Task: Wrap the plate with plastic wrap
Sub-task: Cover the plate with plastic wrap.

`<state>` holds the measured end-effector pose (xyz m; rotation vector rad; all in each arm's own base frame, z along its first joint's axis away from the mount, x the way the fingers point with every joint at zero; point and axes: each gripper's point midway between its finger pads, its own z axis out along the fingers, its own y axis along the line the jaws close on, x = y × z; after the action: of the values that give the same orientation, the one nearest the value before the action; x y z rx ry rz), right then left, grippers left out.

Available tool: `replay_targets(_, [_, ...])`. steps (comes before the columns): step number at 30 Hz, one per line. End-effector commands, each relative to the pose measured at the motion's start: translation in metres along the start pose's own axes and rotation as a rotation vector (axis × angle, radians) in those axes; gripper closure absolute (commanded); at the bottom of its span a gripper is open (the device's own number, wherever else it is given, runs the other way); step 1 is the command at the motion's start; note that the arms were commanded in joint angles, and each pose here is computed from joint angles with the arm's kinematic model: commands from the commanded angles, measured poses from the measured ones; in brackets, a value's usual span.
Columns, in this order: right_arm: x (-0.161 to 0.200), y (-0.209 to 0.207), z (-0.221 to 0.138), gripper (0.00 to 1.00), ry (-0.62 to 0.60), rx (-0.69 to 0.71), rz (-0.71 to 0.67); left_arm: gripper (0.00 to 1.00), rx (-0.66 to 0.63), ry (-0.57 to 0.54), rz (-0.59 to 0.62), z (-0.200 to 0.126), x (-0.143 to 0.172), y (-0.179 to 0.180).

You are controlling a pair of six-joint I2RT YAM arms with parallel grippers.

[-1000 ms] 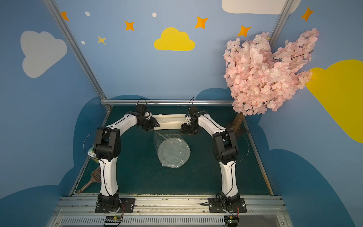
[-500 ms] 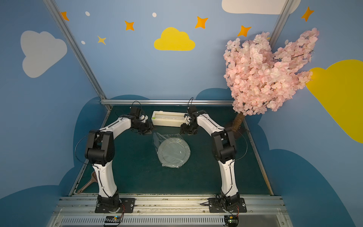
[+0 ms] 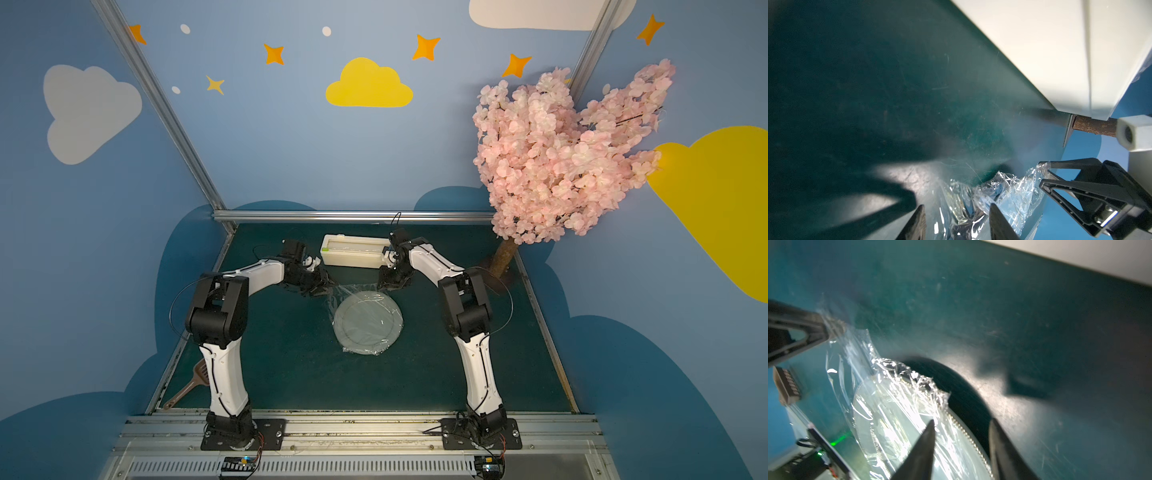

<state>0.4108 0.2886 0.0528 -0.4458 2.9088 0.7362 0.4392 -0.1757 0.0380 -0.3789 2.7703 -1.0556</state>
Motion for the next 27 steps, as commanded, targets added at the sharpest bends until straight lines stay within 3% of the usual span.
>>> replay_targets(1, [-0.005, 0.003, 0.002, 0.76, -0.014, -0.016, -0.001, 0.53, 0.010, -0.008, 0.016, 0.004, -0.001, -0.005])
replay_targets(4, [-0.004, -0.002, -0.001, 0.99, -0.017, 0.013, -0.006, 0.64, 0.008, -0.019, 0.037, 0.006, -0.001, -0.009])
replay_targets(11, [-0.006, -0.019, -0.021, 1.00, -0.055, 0.081, 0.001, 0.84, -0.059, -0.062, 0.108, 0.001, -0.003, -0.021])
replay_targets(17, [-0.009, -0.033, -0.026, 1.00, -0.070, 0.099, 0.028, 0.87, -0.112, -0.089, 0.112, -0.004, -0.012, -0.021])
replay_targets(27, [0.001, -0.050, -0.001, 1.00, -0.017, 0.125, 0.054, 0.89, -0.205, -0.012, 0.075, 0.013, -0.002, 0.009])
